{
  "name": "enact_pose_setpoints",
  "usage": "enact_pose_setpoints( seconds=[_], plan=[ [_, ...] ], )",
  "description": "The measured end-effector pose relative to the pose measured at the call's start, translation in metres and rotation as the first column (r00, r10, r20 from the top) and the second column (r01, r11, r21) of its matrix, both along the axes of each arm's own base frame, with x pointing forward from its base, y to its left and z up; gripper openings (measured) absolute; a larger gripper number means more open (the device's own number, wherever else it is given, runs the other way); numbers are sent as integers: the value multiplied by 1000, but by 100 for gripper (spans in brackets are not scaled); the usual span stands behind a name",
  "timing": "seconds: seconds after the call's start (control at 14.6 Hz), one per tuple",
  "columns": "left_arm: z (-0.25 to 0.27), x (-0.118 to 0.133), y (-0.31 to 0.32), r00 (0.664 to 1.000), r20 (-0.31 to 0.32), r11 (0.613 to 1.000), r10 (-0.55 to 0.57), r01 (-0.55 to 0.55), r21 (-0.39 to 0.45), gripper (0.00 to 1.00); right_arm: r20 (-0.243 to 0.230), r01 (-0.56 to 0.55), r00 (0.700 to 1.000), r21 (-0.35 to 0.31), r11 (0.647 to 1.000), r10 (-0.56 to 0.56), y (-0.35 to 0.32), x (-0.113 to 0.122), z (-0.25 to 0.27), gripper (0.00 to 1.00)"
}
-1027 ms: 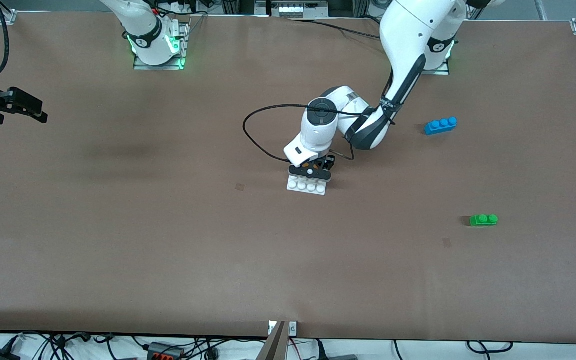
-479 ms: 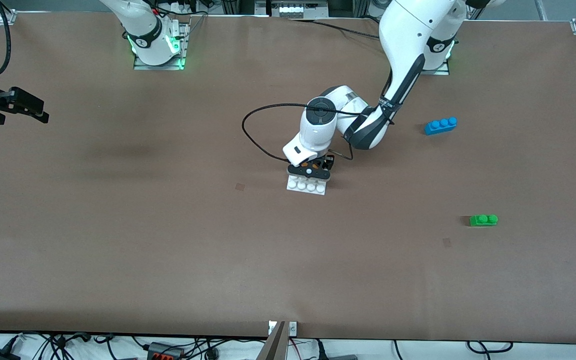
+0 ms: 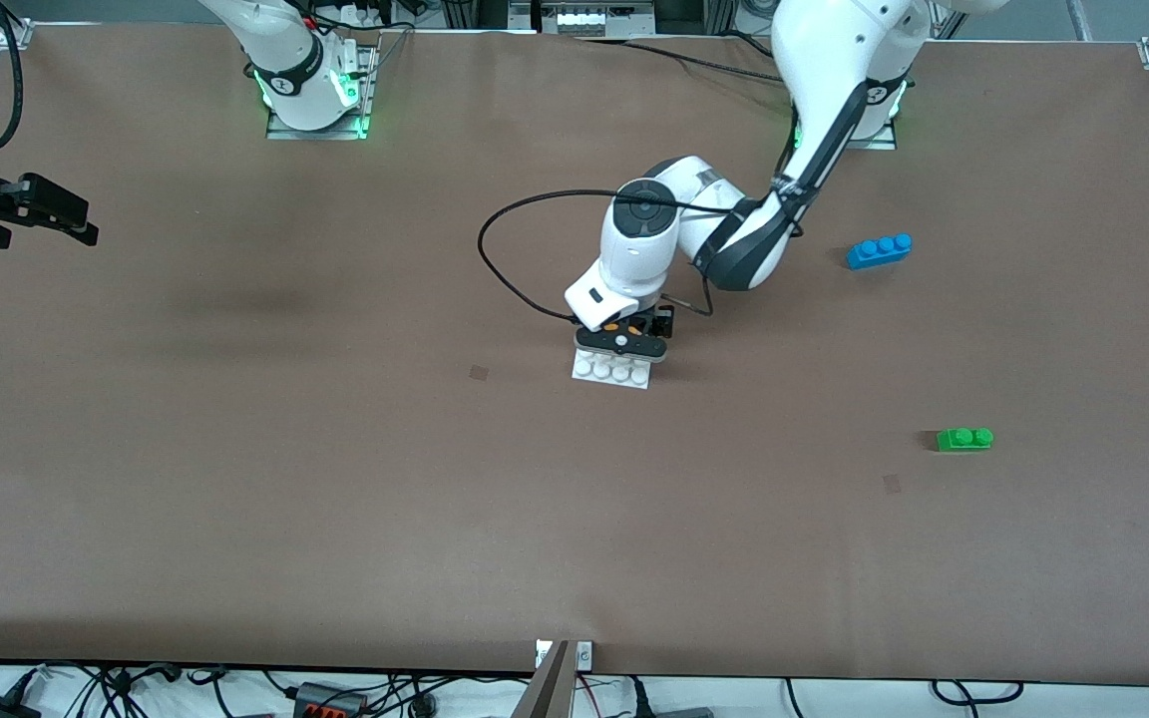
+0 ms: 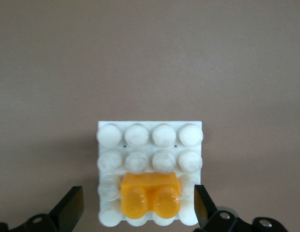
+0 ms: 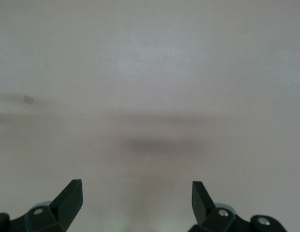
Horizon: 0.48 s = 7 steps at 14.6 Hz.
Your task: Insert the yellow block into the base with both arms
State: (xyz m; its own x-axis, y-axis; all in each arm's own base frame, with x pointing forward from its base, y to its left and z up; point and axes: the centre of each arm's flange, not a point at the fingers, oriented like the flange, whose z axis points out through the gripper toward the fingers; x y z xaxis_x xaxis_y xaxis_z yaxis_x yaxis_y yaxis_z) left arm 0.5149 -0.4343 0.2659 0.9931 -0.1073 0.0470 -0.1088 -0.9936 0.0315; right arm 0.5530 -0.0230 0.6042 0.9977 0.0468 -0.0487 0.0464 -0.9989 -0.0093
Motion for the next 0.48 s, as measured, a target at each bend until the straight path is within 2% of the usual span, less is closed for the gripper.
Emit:
enact_pose_setpoints(
  seconds=[0.34, 0.48],
  plan=[
    [54, 32, 57, 997, -5, 996, 77, -76, 45, 100, 0, 1, 1000, 0, 1000, -1, 0, 0, 0, 100],
    [69, 53, 99, 998, -18, 996, 61, -60, 69, 100, 0, 1, 1000, 0, 1000, -1, -1, 0, 0, 100]
  ],
)
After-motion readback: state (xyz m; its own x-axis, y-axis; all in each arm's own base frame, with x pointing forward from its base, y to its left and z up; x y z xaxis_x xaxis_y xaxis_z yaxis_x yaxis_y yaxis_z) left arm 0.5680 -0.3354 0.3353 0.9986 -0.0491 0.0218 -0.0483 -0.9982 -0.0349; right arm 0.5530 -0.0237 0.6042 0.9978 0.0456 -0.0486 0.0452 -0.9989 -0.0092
